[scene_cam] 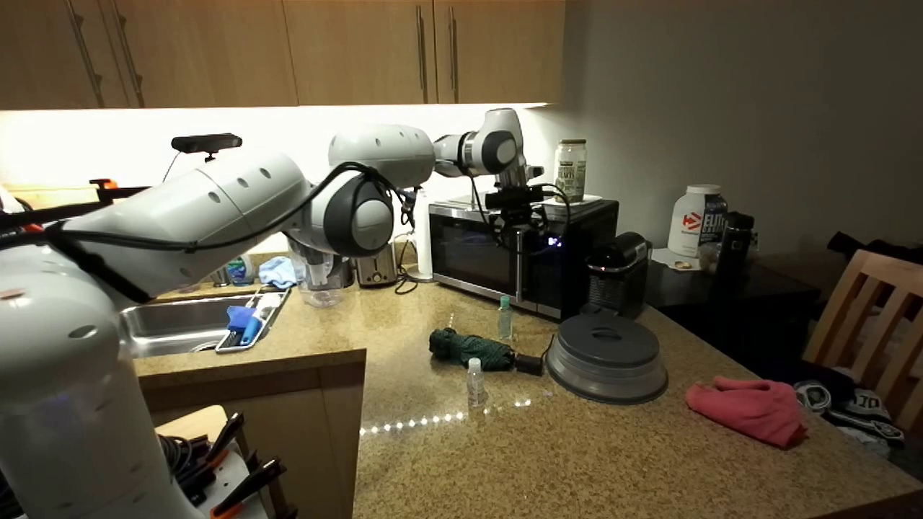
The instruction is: Open the microwave
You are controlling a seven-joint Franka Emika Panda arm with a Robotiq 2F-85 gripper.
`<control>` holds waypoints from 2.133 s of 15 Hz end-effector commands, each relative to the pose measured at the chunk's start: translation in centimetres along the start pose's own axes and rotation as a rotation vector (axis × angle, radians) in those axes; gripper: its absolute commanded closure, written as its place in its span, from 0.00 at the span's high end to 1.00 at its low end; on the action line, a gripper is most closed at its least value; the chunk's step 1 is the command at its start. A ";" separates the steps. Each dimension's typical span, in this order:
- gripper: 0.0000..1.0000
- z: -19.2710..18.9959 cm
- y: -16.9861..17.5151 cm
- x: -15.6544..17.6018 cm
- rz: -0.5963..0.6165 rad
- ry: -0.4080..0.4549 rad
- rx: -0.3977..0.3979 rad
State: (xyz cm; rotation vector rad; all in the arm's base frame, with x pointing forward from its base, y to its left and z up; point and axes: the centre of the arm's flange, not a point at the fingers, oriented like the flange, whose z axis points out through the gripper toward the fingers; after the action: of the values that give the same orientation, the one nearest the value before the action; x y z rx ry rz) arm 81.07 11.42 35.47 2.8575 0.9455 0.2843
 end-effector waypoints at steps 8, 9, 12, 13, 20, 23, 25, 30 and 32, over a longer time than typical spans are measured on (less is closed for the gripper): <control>1.00 0.0 -3.0 2.3 -0.045 -0.039 0.019; 1.00 0.2 -3.0 2.4 -0.036 -0.044 0.002; 1.00 0.3 -2.9 2.7 -0.015 -0.050 -0.013; 1.00 0.3 -2.9 2.8 -0.007 -0.049 -0.016; 0.67 0.5 -2.7 3.3 0.037 -0.035 -0.036; 0.46 0.5 -2.4 3.1 0.046 -0.032 -0.049; 0.34 0.5 -2.2 3.0 0.050 -0.028 -0.059; 0.07 0.7 -2.2 3.1 0.050 -0.023 -0.072; 0.03 1.0 -2.2 3.2 0.047 -0.020 -0.071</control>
State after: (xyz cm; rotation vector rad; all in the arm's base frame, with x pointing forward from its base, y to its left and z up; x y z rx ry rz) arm 80.67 14.03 34.81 2.8258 0.8746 0.2636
